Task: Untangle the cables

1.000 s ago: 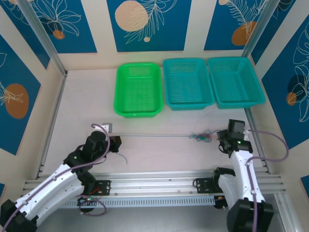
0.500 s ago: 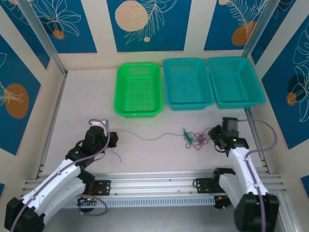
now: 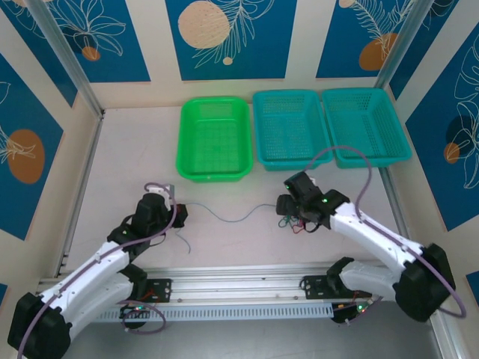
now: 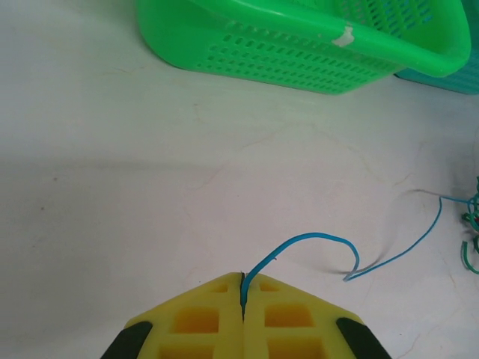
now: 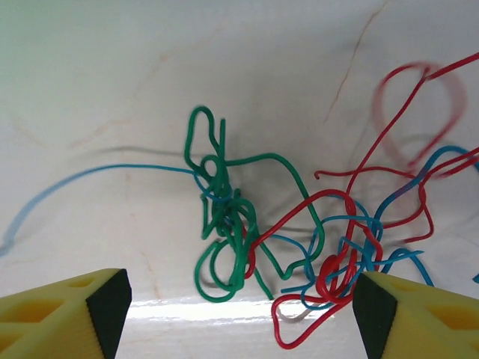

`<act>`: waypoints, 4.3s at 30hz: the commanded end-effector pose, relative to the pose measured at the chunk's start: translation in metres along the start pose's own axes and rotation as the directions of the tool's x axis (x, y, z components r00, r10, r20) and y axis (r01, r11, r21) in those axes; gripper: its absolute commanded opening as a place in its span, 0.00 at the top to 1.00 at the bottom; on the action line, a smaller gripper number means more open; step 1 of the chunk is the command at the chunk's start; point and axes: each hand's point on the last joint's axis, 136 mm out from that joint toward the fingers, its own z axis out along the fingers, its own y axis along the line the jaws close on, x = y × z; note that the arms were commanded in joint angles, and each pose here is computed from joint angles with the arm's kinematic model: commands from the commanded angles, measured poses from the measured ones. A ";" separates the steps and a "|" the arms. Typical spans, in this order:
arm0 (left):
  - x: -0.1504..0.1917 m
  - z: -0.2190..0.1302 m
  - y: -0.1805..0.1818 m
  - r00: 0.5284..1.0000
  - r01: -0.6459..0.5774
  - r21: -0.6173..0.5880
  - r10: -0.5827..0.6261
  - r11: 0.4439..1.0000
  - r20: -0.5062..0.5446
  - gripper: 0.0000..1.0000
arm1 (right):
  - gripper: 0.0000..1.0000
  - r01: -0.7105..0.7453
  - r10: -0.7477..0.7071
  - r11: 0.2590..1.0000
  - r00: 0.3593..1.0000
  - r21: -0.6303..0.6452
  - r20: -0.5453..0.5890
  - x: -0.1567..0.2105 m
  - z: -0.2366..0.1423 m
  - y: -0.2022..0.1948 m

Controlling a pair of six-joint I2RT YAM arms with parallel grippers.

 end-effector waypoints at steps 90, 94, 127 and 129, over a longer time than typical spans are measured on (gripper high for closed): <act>-0.020 0.015 -0.122 0.982 -0.185 0.318 0.162 0.930 0.096 1.00 | 1.00 -0.657 0.657 0.753 0.754 0.040 0.002 0.003 0.032 -0.100; -0.014 0.003 -0.152 0.970 -0.241 0.481 0.223 0.843 0.096 1.00 | 1.00 -0.419 0.415 0.840 0.905 -0.345 -0.089 -0.021 0.021 -0.030; -0.011 0.080 -0.197 0.957 -0.229 0.513 0.288 0.827 -0.037 1.00 | 1.00 0.204 -0.229 0.841 0.973 -0.501 0.011 0.014 -0.050 0.081; -0.022 0.074 -0.194 0.949 -0.266 0.499 0.316 0.825 -0.016 1.00 | 1.00 0.207 -0.236 0.861 0.972 -0.464 -0.005 0.020 -0.047 0.076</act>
